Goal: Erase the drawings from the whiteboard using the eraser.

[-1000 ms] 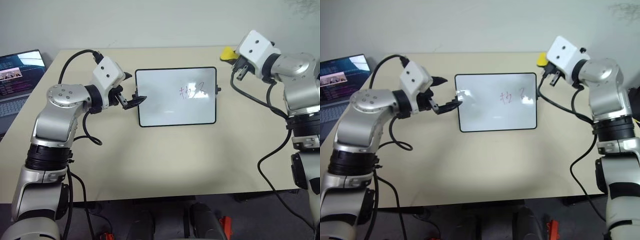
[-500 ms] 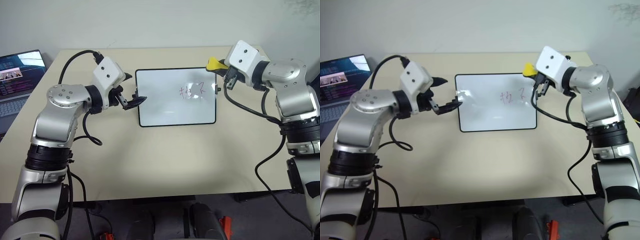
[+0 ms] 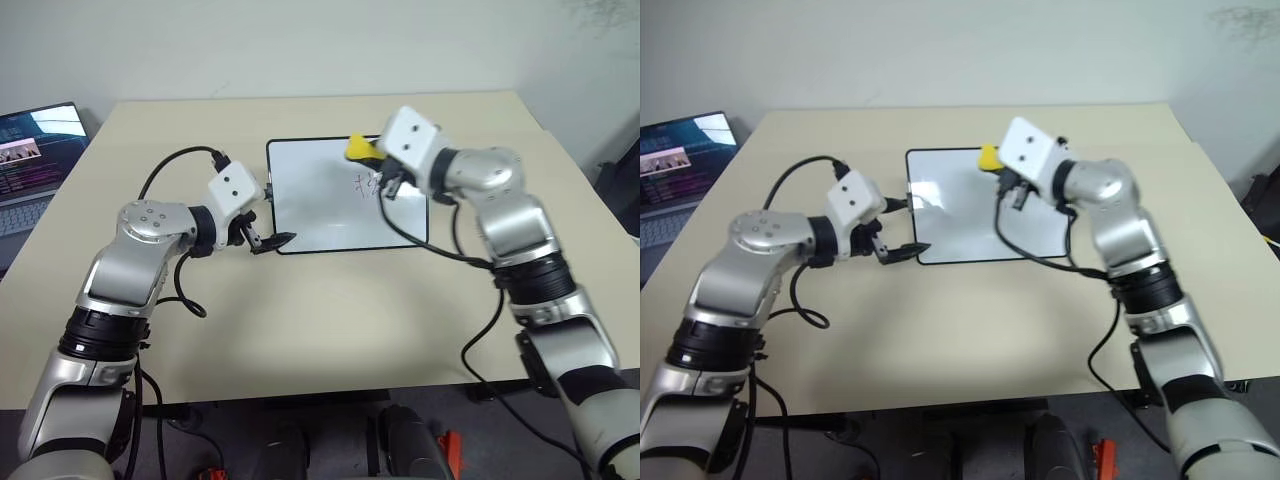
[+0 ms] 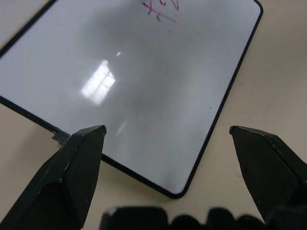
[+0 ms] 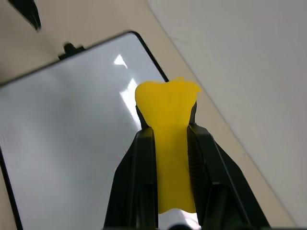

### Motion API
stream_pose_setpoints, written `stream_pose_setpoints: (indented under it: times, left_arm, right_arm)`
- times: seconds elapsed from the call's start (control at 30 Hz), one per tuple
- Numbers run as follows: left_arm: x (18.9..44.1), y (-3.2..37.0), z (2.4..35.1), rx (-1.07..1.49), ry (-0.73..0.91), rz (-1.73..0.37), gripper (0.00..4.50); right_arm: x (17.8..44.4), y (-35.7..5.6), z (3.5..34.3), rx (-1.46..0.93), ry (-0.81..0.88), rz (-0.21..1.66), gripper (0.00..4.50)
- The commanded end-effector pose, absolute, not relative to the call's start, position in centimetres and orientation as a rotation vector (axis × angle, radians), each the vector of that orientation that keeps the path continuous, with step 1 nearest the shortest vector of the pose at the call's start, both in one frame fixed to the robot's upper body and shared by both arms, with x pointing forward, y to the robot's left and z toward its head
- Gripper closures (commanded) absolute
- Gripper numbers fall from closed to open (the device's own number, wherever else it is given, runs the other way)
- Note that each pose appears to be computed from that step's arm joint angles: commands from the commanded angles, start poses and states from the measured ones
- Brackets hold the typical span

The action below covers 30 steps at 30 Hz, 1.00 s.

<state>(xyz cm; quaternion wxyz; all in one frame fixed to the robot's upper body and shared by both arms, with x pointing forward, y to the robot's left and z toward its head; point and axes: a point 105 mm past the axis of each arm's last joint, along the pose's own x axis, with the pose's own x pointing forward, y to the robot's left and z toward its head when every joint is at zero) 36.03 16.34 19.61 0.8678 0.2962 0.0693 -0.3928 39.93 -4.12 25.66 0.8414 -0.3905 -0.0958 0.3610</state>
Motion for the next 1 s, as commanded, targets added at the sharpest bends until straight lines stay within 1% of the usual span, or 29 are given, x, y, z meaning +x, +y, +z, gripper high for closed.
stream_pose_setpoints:
  times: [0.03,0.2,0.4,0.53,0.77,0.87,0.93,1.0]
  left_arm:
    - [36.0,16.4,20.6,0.635,0.111,-0.807,0.0]
    - [35.6,16.1,20.5,0.628,0.108,-0.817,0.0]
    - [35.4,16.2,20.5,0.625,0.11,-0.812,0.0]
    - [35.4,16.3,20.6,0.623,0.108,-0.81,0.0]
    - [35.7,16.6,21.0,0.616,0.099,-0.795,0.0]
    - [35.8,16.6,21.3,0.598,0.086,-0.794,0.0]
    - [35.8,16.7,21.4,0.588,0.083,-0.789,0.0]
    - [35.7,16.9,21.4,0.592,0.088,-0.786,0.0]
  right_arm:
    - [41.1,-3.8,26.4,-0.859,-0.23,0.672,3.98]
    - [44.1,-4.9,25.8,-0.968,-0.237,0.548,3.98]
    - [45.1,-5.0,25.2,-1.043,-0.276,0.556,3.98]
    - [45.3,-4.9,24.1,-1.063,-0.27,0.574,3.98]
    - [45.6,-4.7,20.9,-1.09,-0.218,0.635,3.98]
    - [44.8,-4.0,18.5,-1.033,-0.177,0.749,3.98]
    - [44.5,-3.8,17.5,-1.001,-0.158,0.783,3.98]
    - [43.9,-3.7,15.7,-0.96,-0.111,0.846,3.98]
